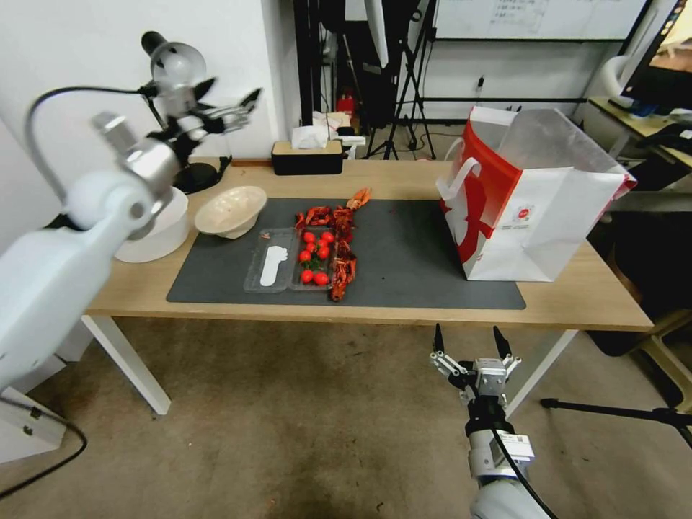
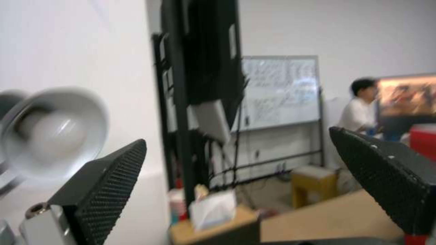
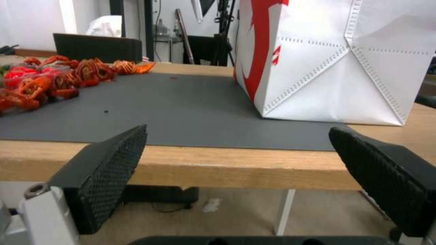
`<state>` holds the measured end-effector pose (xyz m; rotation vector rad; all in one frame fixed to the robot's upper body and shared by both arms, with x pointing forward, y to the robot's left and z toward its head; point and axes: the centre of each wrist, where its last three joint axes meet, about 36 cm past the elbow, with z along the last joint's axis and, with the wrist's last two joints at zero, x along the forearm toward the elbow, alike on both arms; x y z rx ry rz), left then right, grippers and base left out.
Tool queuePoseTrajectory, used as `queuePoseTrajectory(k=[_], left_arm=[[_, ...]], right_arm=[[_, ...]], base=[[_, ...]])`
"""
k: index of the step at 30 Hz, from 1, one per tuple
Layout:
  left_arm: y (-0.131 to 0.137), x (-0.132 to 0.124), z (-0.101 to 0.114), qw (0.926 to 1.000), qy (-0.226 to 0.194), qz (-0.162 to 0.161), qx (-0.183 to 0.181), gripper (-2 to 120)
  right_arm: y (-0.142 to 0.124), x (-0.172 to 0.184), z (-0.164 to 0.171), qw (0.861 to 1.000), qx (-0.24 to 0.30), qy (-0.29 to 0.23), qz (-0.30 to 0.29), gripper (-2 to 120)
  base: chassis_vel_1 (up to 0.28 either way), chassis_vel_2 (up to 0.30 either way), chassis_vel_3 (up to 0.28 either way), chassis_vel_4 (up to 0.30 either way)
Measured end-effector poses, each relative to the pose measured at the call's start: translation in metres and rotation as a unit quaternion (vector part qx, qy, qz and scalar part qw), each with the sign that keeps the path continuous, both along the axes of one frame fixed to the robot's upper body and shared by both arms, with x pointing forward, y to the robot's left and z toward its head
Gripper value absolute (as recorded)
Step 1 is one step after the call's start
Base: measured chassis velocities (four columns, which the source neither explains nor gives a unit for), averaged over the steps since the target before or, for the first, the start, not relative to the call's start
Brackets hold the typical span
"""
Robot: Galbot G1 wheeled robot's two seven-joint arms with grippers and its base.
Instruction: Pick up the trash from the table and place it into the takeout bag.
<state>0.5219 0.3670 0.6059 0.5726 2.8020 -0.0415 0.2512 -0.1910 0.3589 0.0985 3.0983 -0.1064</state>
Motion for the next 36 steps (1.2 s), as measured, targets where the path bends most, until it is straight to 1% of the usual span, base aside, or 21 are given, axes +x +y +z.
queuePoseTrajectory(k=[1, 2, 3, 5, 6, 9, 10, 12, 13, 16, 18, 19, 20, 21, 23, 25, 26, 29, 30, 32, 36], left_arm=[[0.003, -0.011, -0.01, 0.9999, 0.004, 0.012, 0.006, 100], [0.003, -0.011, -0.01, 0.9999, 0.004, 0.012, 0.006, 100], [0.006, -0.027, -0.023, 0.9995, 0.008, 0.029, 0.01, 100], [0.008, -0.05, -0.041, 0.9981, 0.016, 0.059, 0.009, 100], [0.008, -0.05, -0.041, 0.9981, 0.016, 0.059, 0.009, 100], [0.017, -0.083, -0.07, 0.9942, 0.028, 0.103, 0.014, 100], [0.017, -0.083, -0.07, 0.9942, 0.028, 0.103, 0.014, 100], [0.022, -0.102, -0.083, 0.9912, 0.031, 0.128, 0.01, 100], [0.022, -0.102, -0.083, 0.9912, 0.031, 0.128, 0.01, 100], [0.025, -0.126, -0.102, 0.9863, 0.037, 0.161, 0.013, 100], [0.024, -0.13, -0.106, 0.9853, 0.038, 0.166, 0.014, 100], [0.02, -0.141, -0.117, 0.9826, 0.046, 0.18, 0.009, 100], [0.018, -0.146, -0.122, 0.9809, 0.05, 0.188, 0.006, 100], [0.018, -0.146, -0.122, 0.9809, 0.05, 0.188, 0.006, 100], [0.011, -0.161, -0.139, 0.9764, 0.063, 0.207, -0.001, 100], [0.007, -0.171, -0.152, 0.9735, 0.071, 0.217, -0.006, 100], [0.007, -0.171, -0.152, 0.9735, 0.071, 0.217, -0.006, 100], [0.0, -0.185, -0.169, 0.9702, 0.082, 0.228, -0.015, 100], [0.0, -0.185, -0.169, 0.9702, 0.082, 0.228, -0.015, 100], [-0.004, -0.193, -0.178, 0.9685, 0.086, 0.233, -0.019, 100], [-0.008, -0.202, -0.187, 0.9665, 0.091, 0.239, -0.021, 100]], right_arm=[[0.0, 0.0, 0.0, 1.0, 0.0, 0.0, 0.001, 100], [0.0, 0.0, 0.0, 1.0, 0.0, 0.0, 0.001, 100], [0.0, 0.0, 0.0, 1.0, 0.0, -0.001, 0.001, 100], [0.001, 0.0, 0.0, 1.0, 0.0, 0.0, 0.003, 100], [0.001, 0.0, 0.0, 1.0, 0.0, 0.0, 0.003, 100], [0.003, -0.001, 0.0, 1.0, 0.001, 0.001, 0.007, 100], [0.003, -0.001, 0.0, 1.0, 0.001, 0.001, 0.007, 100], [0.005, -0.002, -0.001, 1.0, 0.002, 0.002, 0.009, 100], [0.005, -0.002, -0.001, 1.0, 0.002, 0.002, 0.009, 100], [0.006, -0.003, -0.001, 1.0, 0.002, 0.003, 0.012, 100], [0.006, -0.004, -0.001, 1.0, 0.002, 0.004, 0.012, 100], [0.006, -0.005, -0.002, 1.0, 0.002, 0.005, 0.011, 100], [0.006, -0.005, -0.002, 1.0, 0.002, 0.006, 0.011, 100], [0.006, -0.005, -0.002, 1.0, 0.002, 0.006, 0.011, 100], [0.006, -0.006, -0.002, 1.0, 0.001, 0.006, 0.011, 100], [0.006, -0.007, -0.002, 1.0, 0.002, 0.006, 0.011, 100], [0.006, -0.007, -0.002, 1.0, 0.002, 0.006, 0.011, 100], [0.006, -0.007, -0.002, 1.0, 0.001, 0.006, 0.011, 100], [0.006, -0.007, -0.002, 1.0, 0.001, 0.006, 0.011, 100], [0.006, -0.008, -0.003, 1.0, 0.001, 0.007, 0.01, 100], [0.006, -0.008, -0.003, 1.0, 0.002, 0.008, 0.01, 100]], base=[[0.0, 0.0, 0.0, 0.0], [0.0, 0.0, 0.0, 0.0], [0.0, 0.0, 0.0, 0.0], [0.0, 0.0, 0.0, 0.0], [0.0, 0.0, 0.0, 0.0], [0.0, 0.0, 0.0, 0.0], [0.0, 0.0, 0.0, 0.0], [0.0, 0.0, 0.0, 0.0], [0.0, 0.0, 0.0, 0.0], [0.0, 0.0, 0.0, 0.0], [0.0, 0.0, 0.0, 0.0], [0.0, 0.0, 0.0, 0.0], [0.0, 0.0, 0.0, 0.0], [0.0, 0.0, 0.0, 0.0], [0.0, 0.0, 0.0, 0.0], [0.0, 0.0, 0.0, 0.0], [0.0, 0.0, 0.0, 0.0], [0.0, 0.0, 0.0, 0.0], [0.0, 0.0, 0.0, 0.0], [0.0, 0.0, 0.0, 0.0], [0.0, 0.0, 0.0, 0.0]])
